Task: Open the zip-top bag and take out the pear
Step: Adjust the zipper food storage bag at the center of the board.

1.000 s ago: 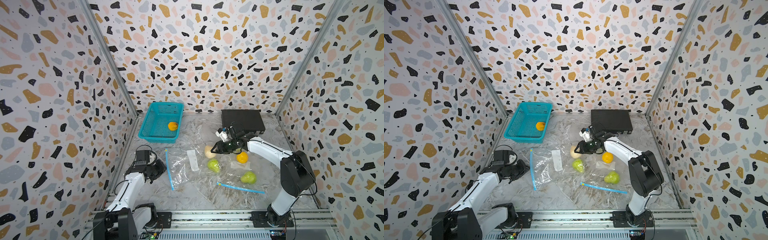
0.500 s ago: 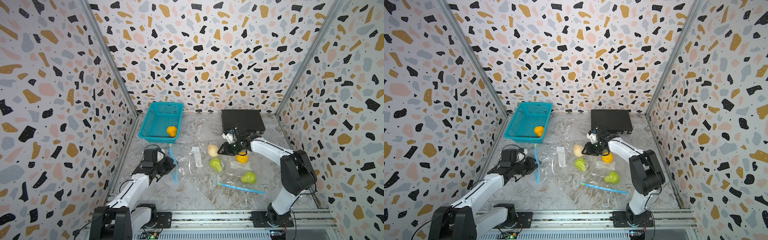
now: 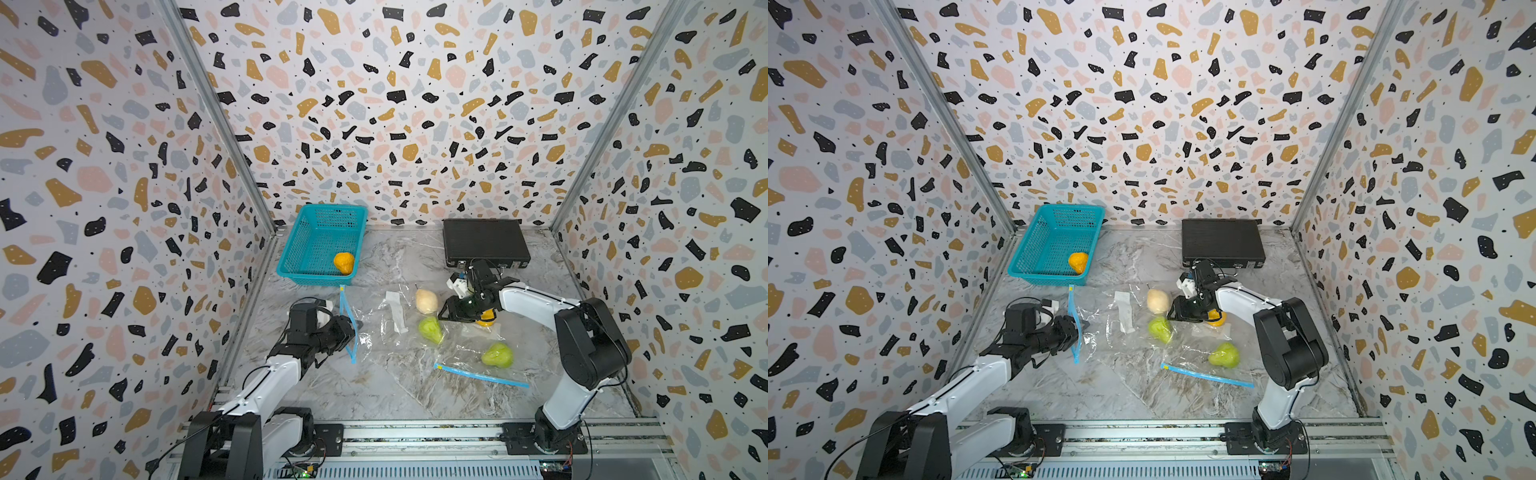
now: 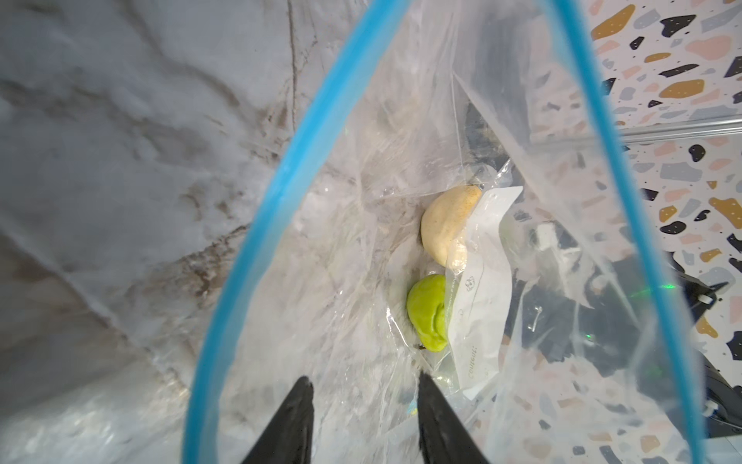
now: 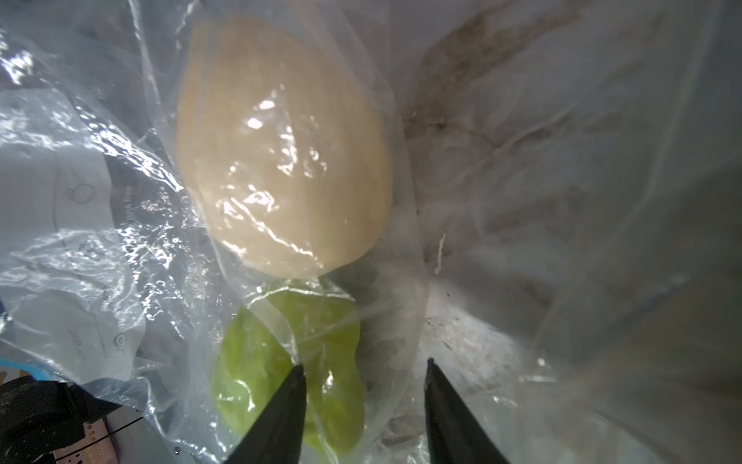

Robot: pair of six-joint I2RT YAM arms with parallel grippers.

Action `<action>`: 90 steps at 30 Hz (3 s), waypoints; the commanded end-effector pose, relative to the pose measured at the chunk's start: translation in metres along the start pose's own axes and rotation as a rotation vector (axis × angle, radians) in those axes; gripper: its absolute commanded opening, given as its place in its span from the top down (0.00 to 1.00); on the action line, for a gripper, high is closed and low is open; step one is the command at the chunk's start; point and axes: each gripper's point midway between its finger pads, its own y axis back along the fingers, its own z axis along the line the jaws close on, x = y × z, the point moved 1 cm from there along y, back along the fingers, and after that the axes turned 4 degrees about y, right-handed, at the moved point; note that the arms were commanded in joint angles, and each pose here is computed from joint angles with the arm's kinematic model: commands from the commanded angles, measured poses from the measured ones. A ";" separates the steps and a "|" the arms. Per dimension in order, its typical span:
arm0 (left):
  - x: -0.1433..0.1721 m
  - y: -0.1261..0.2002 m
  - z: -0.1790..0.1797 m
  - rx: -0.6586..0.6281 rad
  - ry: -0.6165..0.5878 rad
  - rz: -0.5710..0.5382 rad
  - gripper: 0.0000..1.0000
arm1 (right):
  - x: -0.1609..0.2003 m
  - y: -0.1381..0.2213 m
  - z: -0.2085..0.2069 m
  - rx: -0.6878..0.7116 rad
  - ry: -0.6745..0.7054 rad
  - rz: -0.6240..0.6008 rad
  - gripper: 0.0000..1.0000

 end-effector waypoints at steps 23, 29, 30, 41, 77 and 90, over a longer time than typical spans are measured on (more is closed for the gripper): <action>-0.005 -0.003 0.000 0.102 -0.035 -0.110 0.47 | -0.007 0.090 0.125 -0.093 0.208 -0.121 1.00; -0.001 -0.005 -0.003 0.135 -0.051 -0.083 0.38 | -0.007 0.093 0.129 -0.107 0.202 -0.124 1.00; -0.001 -0.006 -0.003 0.140 -0.054 -0.076 0.37 | -0.008 0.095 0.134 -0.124 0.204 -0.130 1.00; 0.013 -0.008 -0.002 0.205 -0.065 -0.027 0.27 | -0.022 0.127 0.145 -0.077 0.249 -0.229 1.00; 0.047 -0.009 0.034 0.067 -0.039 0.119 0.18 | -0.015 0.064 0.057 -0.145 -0.004 -0.138 0.57; 0.063 0.011 0.043 -0.100 -0.102 0.158 0.18 | -0.047 0.125 0.022 0.019 0.016 -0.257 0.45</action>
